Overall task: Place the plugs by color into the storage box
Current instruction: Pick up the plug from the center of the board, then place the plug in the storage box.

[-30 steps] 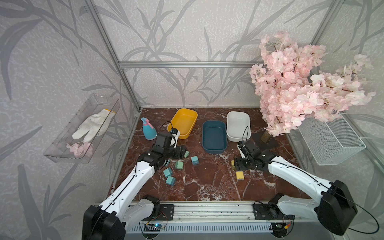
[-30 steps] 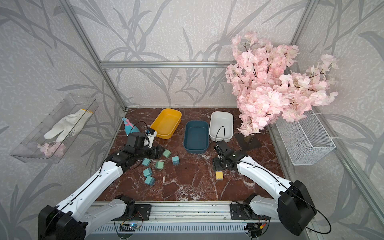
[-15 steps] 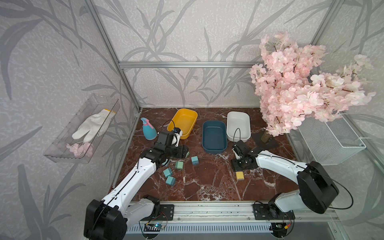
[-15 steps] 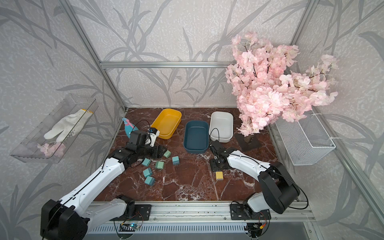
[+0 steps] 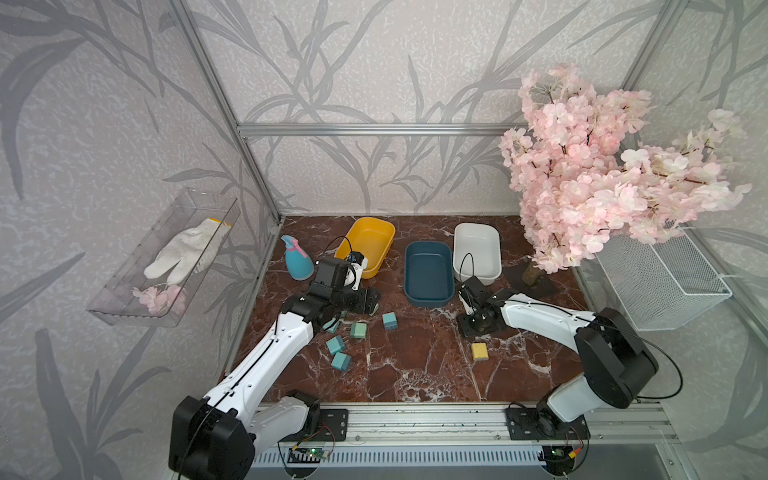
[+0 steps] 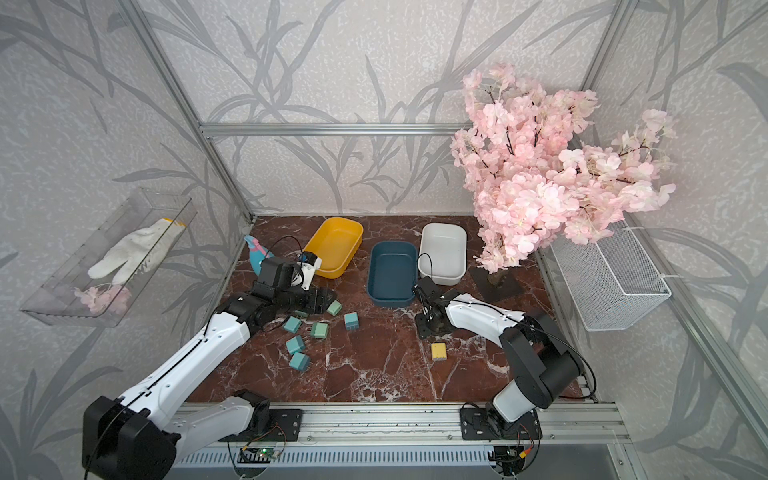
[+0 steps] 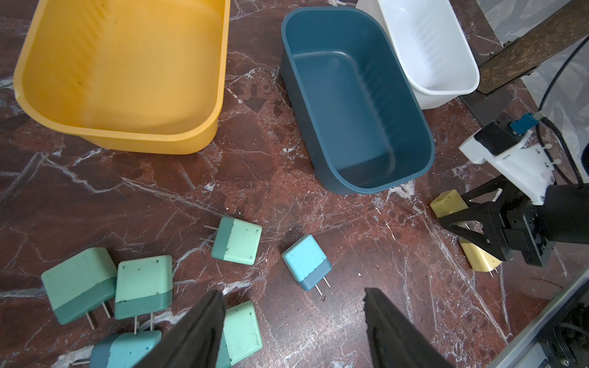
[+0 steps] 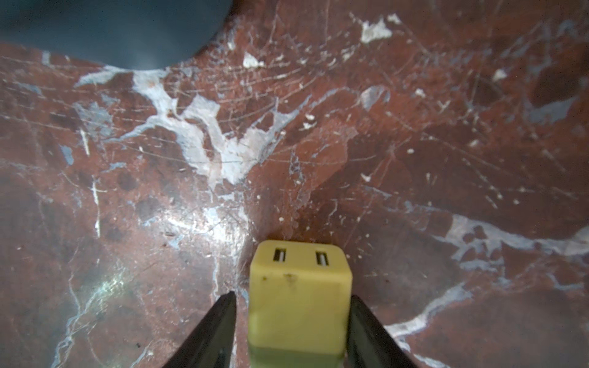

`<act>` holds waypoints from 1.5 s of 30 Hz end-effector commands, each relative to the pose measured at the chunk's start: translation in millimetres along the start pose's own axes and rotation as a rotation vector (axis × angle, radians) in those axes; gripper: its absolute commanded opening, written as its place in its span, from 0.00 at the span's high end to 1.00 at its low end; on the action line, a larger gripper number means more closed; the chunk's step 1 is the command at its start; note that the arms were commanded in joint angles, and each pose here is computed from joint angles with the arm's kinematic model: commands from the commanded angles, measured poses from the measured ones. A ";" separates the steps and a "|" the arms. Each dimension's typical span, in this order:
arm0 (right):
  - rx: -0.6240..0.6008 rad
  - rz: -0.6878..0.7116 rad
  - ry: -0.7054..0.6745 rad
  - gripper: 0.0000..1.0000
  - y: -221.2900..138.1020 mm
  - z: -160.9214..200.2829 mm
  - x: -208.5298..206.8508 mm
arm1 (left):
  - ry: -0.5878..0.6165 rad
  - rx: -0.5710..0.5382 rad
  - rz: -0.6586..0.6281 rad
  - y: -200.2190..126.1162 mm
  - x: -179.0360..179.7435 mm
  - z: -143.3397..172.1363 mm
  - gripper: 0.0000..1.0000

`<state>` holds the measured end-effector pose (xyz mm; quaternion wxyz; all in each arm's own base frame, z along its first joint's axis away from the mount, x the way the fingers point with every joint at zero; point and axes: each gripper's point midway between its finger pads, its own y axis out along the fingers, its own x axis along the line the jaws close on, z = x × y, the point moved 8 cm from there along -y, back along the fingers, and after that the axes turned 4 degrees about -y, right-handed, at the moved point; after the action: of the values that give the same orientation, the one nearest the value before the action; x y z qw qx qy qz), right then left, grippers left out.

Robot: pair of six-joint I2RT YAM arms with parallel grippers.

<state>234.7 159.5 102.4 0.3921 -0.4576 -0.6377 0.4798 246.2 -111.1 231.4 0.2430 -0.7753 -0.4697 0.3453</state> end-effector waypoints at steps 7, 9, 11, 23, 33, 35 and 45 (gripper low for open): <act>0.004 0.076 -0.009 0.58 -22.9 0.4 -7.7 | 0.045 -0.034 0.017 -5.1 -5.1 -6.9 0.28; -0.003 0.081 -0.015 0.59 -35.6 1.1 -8.8 | 0.043 -0.041 0.026 -5.0 -6.0 -8.0 0.28; -0.023 0.081 -0.018 0.59 -53.1 -0.2 -8.7 | 0.045 -0.045 0.037 -5.5 -7.5 -8.6 0.28; -0.305 0.130 -0.031 0.57 -115.3 -84.5 -24.0 | 0.113 -0.132 0.100 -6.6 -26.7 -23.9 0.28; -0.256 0.173 -0.017 0.57 -64.0 -191.0 -45.8 | 0.212 -0.058 0.134 -2.4 -48.6 -25.7 0.28; -0.233 0.171 0.001 0.57 -51.2 -202.4 -52.6 | 0.224 -0.041 0.155 1.1 -55.9 -26.7 0.28; -0.116 0.133 0.033 0.49 -2.7 -215.0 -61.9 | 0.283 0.047 0.363 11.8 -103.1 -24.6 0.27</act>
<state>456.9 153.1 149.9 0.3319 -0.5420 -0.6277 0.4495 245.4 -196.0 253.9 0.2698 -0.8601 -0.3260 0.2849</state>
